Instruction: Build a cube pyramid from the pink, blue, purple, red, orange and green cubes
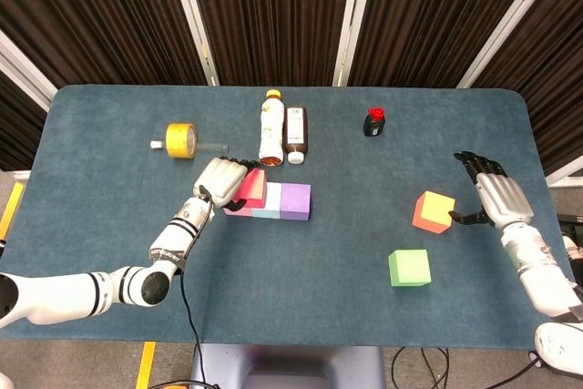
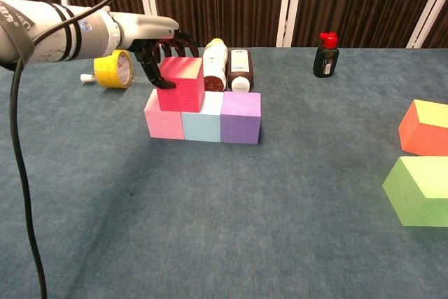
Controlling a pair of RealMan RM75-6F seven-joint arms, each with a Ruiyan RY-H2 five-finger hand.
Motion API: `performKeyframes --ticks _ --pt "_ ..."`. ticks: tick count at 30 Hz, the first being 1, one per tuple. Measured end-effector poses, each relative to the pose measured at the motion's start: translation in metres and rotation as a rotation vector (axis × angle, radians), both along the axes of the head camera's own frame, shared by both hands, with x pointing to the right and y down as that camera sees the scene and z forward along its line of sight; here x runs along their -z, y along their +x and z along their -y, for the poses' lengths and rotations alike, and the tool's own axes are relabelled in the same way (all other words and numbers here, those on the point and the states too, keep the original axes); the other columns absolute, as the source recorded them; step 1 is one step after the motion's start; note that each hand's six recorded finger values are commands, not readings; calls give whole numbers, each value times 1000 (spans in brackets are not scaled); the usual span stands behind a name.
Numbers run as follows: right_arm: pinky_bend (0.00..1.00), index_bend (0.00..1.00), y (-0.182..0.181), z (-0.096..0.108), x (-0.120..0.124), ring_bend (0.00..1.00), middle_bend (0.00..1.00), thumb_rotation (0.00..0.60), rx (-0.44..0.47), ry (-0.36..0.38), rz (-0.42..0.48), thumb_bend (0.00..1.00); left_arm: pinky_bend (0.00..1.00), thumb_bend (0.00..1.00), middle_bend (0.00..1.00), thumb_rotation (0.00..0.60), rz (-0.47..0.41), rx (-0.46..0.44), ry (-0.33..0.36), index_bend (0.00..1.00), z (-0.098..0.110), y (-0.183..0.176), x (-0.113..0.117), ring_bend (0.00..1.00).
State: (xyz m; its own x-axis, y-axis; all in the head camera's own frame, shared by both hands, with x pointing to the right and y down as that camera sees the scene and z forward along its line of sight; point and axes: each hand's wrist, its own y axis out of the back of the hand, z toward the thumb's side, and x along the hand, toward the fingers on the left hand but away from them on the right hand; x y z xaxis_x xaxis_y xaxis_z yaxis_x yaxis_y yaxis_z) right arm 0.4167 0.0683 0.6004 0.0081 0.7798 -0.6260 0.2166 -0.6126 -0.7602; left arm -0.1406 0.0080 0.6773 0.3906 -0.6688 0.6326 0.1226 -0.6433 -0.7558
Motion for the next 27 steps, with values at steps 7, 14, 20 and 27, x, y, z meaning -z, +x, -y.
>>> performKeyframes --ticks 7,14,20,27 --pt "133 20 1 1 0 28 124 600 -2 1 2 318 275 361 201 600 12 -7 -5 116 -2 0 -1 266" --pt "125 17 1 0 -1 28 124 600 -4 -2 3 319 274 366 167 600 21 -14 -10 75 -3 0 -1 241" --pt "120 17 1 0 -1 28 124 600 -5 -3 4 322 267 361 140 600 28 -20 -20 49 -5 0 -1 213" --pt "82 14 1 0 -1 25 123 600 -6 -5 7 321 244 352 67 600 40 -23 -45 0 -7 0 -2 147"
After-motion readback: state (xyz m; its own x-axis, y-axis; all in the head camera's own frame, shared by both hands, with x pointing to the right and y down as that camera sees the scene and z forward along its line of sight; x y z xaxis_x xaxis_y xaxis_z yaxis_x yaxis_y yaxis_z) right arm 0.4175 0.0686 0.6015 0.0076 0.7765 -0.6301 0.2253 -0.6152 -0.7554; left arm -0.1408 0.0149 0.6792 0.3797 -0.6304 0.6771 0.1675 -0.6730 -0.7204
